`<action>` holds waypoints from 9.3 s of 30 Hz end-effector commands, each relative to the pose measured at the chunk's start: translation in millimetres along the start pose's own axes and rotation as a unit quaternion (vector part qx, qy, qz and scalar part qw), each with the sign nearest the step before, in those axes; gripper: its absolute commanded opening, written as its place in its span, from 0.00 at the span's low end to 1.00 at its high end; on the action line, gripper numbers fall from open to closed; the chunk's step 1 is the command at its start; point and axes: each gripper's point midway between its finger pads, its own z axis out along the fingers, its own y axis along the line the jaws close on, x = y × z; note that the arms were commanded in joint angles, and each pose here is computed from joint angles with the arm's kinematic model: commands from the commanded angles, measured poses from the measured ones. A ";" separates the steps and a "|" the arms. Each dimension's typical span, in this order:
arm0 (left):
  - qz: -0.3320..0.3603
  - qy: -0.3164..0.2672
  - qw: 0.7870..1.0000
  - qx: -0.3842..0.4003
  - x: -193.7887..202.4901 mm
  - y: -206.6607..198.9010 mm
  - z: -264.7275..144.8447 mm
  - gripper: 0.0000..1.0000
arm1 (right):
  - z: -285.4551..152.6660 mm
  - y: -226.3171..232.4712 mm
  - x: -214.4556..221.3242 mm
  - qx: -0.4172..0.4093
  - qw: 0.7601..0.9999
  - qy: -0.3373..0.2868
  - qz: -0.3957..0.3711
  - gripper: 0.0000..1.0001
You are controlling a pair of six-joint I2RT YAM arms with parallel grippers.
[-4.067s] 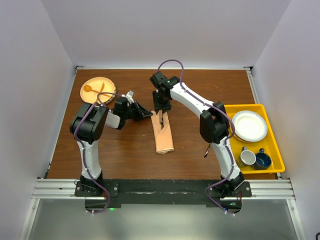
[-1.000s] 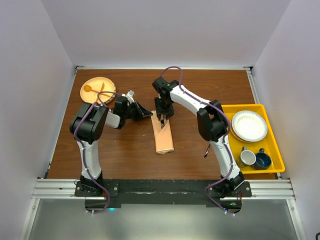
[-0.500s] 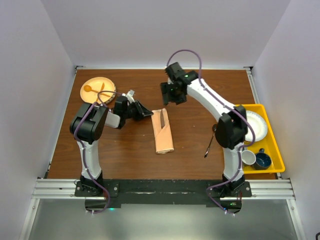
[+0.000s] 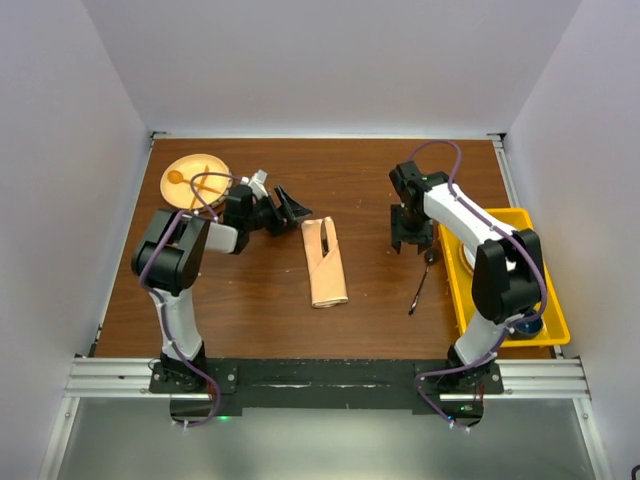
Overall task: Fold the napkin into a case and place the utensils inside
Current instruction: Pick up the spoon from the corner of the board, then pass from the right arm to the left, then pass from the left arm to the right, then pass from the right arm to the left, then insert the spoon into the folded napkin.
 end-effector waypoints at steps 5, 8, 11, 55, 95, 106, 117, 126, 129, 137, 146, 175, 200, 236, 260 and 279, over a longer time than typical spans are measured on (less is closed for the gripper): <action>0.060 -0.038 0.997 0.014 -25.2 -30.7 -17.0 1.00 | 0.7 -42.6 19.8 0.053 0.997 -0.010 0.053 0.52; 0.076 -0.045 0.996 0.019 -32.2 -38.4 -19.0 1.00 | 14.0 -52.8 27.6 0.056 0.996 0.004 0.072 0.50; 0.095 -0.052 0.994 0.025 -38.0 -46.0 -20.6 1.00 | 27.9 -51.0 29.3 0.040 0.995 0.013 0.086 0.47; 0.671 -0.040 0.698 0.246 -54.0 -176.4 -160.9 1.00 | -167.9 146.7 -23.8 -0.658 0.718 -0.070 -0.216 0.00; 0.764 0.111 0.571 0.279 60.0 -177.4 -146.7 0.00 | -198.7 185.0 7.6 -0.538 0.712 -0.165 -0.420 0.64; 0.673 0.173 0.686 0.216 38.9 -145.9 -129.1 0.00 | -177.6 142.7 26.3 -0.446 0.738 -0.141 -0.487 0.84; 0.645 0.193 0.712 0.198 28.7 -134.5 -111.0 0.00 | -136.8 153.9 32.3 -0.399 0.755 -0.104 -0.509 0.74; 0.629 0.185 0.734 0.178 24.7 -128.3 -107.4 0.00 | -110.5 159.4 31.8 -0.352 0.765 -0.073 -0.534 0.53; 0.628 0.182 0.736 0.177 23.2 -128.1 -106.8 0.00 | -105.3 157.8 29.9 -0.341 0.766 -0.074 -0.540 0.27; 0.584 0.139 0.771 0.213 5.5 -148.3 -123.0 0.36 | -125.1 164.9 17.9 -0.391 0.776 -0.100 -0.485 0.00; 0.414 -0.071 0.887 0.191 -97.7 -180.0 -166.5 0.68 | -172.6 183.2 -12.4 -0.602 0.740 -0.077 -0.289 0.00; 0.365 -0.121 0.902 0.194 -103.8 -221.7 -118.3 0.51 | -209.2 202.3 -5.7 -0.674 0.711 -0.062 -0.192 0.00; 0.360 -0.076 0.893 0.260 -87.2 -227.5 -130.1 0.56 | -208.7 199.7 -4.5 -0.669 0.713 -0.059 -0.199 0.00; 0.395 0.029 0.887 0.238 -76.9 -192.7 -87.9 0.00 | -190.8 204.9 -20.9 -0.636 0.740 -0.080 -0.206 0.48; 0.377 0.137 0.907 0.127 -95.4 -51.9 -34.3 0.00 | -62.0 176.6 -55.5 -0.458 0.872 -0.069 -0.155 0.55; 0.334 0.185 0.918 0.111 -77.0 -30.0 0.7 0.00 | -13.3 170.2 -58.8 -0.403 0.901 -0.050 -0.150 0.24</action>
